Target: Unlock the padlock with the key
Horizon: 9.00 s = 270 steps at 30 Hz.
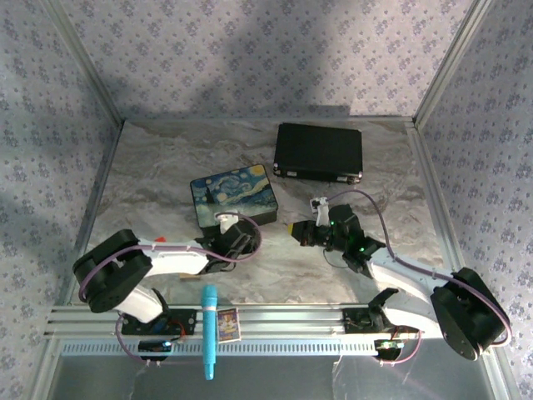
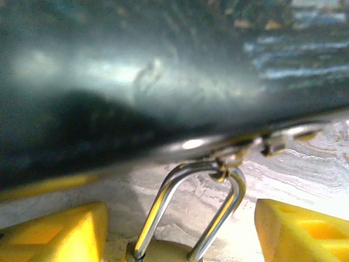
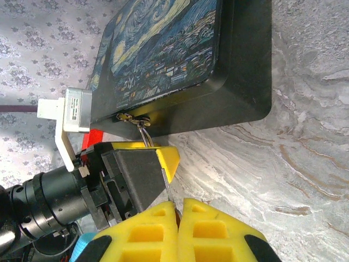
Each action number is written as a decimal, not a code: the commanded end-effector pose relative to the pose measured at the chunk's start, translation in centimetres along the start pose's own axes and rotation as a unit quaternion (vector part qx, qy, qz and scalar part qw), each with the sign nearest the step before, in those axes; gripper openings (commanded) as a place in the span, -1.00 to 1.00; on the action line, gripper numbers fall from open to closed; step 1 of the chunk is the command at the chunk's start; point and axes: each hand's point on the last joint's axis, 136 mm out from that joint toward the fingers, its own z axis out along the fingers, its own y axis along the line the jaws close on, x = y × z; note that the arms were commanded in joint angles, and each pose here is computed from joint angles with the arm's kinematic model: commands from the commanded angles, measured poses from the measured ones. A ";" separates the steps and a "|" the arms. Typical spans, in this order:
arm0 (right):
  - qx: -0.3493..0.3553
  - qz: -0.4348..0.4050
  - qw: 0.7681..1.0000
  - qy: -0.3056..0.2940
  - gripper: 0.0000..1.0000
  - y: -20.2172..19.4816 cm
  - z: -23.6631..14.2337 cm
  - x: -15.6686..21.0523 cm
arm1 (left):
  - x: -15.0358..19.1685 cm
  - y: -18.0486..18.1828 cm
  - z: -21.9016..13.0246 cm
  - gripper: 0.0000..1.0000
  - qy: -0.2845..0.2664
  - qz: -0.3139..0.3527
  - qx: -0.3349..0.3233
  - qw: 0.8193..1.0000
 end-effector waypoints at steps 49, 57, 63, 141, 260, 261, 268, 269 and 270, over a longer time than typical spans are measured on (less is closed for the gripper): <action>-0.087 0.104 0.989 0.061 -1.00 0.5 7.1 5.3 | 0.7 -0.9 -1.3 -0.73 0.109 -0.267 -0.070 0.955; -0.094 0.116 0.986 0.072 -1.00 -0.5 7.3 6.9 | 0.7 -1.4 -0.7 -0.77 0.117 -0.300 -0.074 0.944; -0.103 0.107 0.986 0.081 -1.00 -0.2 7.0 7.5 | 0.9 -1.3 -0.3 -0.77 0.120 -0.314 -0.090 0.938; -0.128 0.138 0.982 0.021 -1.00 0.6 9.1 5.1 | 2.0 -3.1 1.3 -0.81 0.140 -0.340 -0.088 0.926; -0.118 -0.070 0.985 0.103 -0.20 3.8 6.2 5.6 | -0.4 -4.4 -2.8 -1.00 0.133 -0.341 0.012 0.931; -0.119 -0.065 0.985 0.105 -0.27 3.6 6.4 5.6 | -0.5 -4.4 -2.8 -1.00 0.132 -0.341 0.015 0.931; -0.123 -0.033 0.985 0.113 -0.52 2.8 7.2 6.0 | -0.7 -4.5 -3.1 -1.00 0.128 -0.345 0.025 0.929; -0.128 -0.029 0.985 0.115 -0.52 2.9 7.3 6.1 | -0.7 -4.5 -3.1 -1.00 0.129 -0.345 0.027 0.929; -0.133 -0.026 0.984 0.118 -0.52 3.0 7.4 6.2 | -0.6 -4.6 -3.1 -1.00 0.131 -0.348 0.029 0.928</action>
